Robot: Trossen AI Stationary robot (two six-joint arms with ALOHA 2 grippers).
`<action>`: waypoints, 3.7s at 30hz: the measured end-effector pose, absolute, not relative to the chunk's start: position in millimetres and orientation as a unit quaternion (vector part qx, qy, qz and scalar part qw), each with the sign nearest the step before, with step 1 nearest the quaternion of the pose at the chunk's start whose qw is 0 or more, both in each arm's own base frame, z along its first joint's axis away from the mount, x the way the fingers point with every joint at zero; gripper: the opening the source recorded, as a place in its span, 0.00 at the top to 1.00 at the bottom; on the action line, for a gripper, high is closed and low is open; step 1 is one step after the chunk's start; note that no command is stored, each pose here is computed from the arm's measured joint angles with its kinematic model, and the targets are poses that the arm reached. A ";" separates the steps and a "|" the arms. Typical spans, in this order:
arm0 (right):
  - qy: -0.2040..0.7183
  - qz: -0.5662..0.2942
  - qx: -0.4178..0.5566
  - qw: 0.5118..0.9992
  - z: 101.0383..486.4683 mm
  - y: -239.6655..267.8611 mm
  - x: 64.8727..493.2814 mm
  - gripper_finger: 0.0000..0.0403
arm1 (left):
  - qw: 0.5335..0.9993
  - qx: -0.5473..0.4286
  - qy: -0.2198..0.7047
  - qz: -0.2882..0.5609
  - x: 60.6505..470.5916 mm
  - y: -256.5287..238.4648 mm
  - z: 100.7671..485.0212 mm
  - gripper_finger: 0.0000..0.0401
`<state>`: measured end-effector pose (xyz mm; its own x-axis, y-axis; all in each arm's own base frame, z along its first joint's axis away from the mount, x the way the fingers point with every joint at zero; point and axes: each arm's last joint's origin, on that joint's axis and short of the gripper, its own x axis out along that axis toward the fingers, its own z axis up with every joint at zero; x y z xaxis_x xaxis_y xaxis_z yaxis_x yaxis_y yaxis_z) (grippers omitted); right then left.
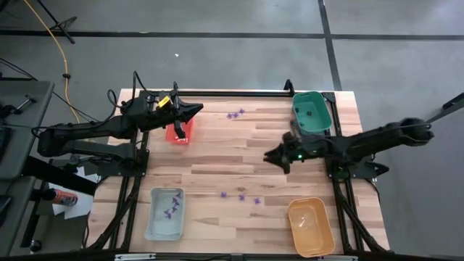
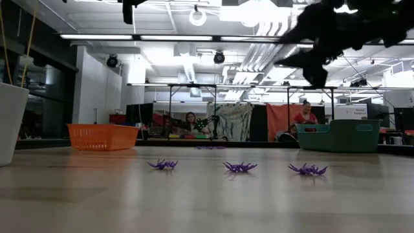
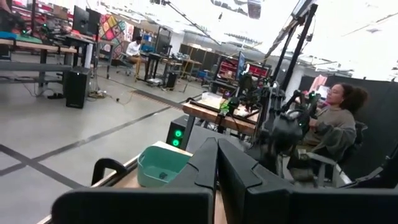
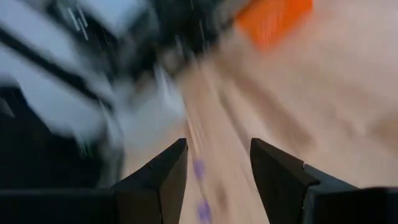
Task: Sort Halloween decoration
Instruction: Put the violet spider toy into the yellow bin
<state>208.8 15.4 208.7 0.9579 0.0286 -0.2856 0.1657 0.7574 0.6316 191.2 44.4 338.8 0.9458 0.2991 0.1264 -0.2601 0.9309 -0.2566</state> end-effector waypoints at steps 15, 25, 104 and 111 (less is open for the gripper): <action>-0.039 -0.088 0.136 0.986 298.5 -6.8 230.4 0.69 | 0.987 -0.132 0.039 0.087 194.2 33.5 315.2 1.00; -0.003 -0.093 0.113 0.989 302.9 -21.3 231.6 0.96 | 0.985 -0.145 0.000 0.090 197.4 19.5 279.5 1.00; 0.153 -0.034 0.062 0.986 273.5 -35.5 226.1 0.99 | 0.882 0.054 0.447 -0.136 316.9 -95.0 103.1 0.94; 0.151 -0.037 0.084 0.984 273.7 -35.5 226.2 0.99 | 0.865 0.050 0.490 -0.098 304.8 -78.6 118.7 0.99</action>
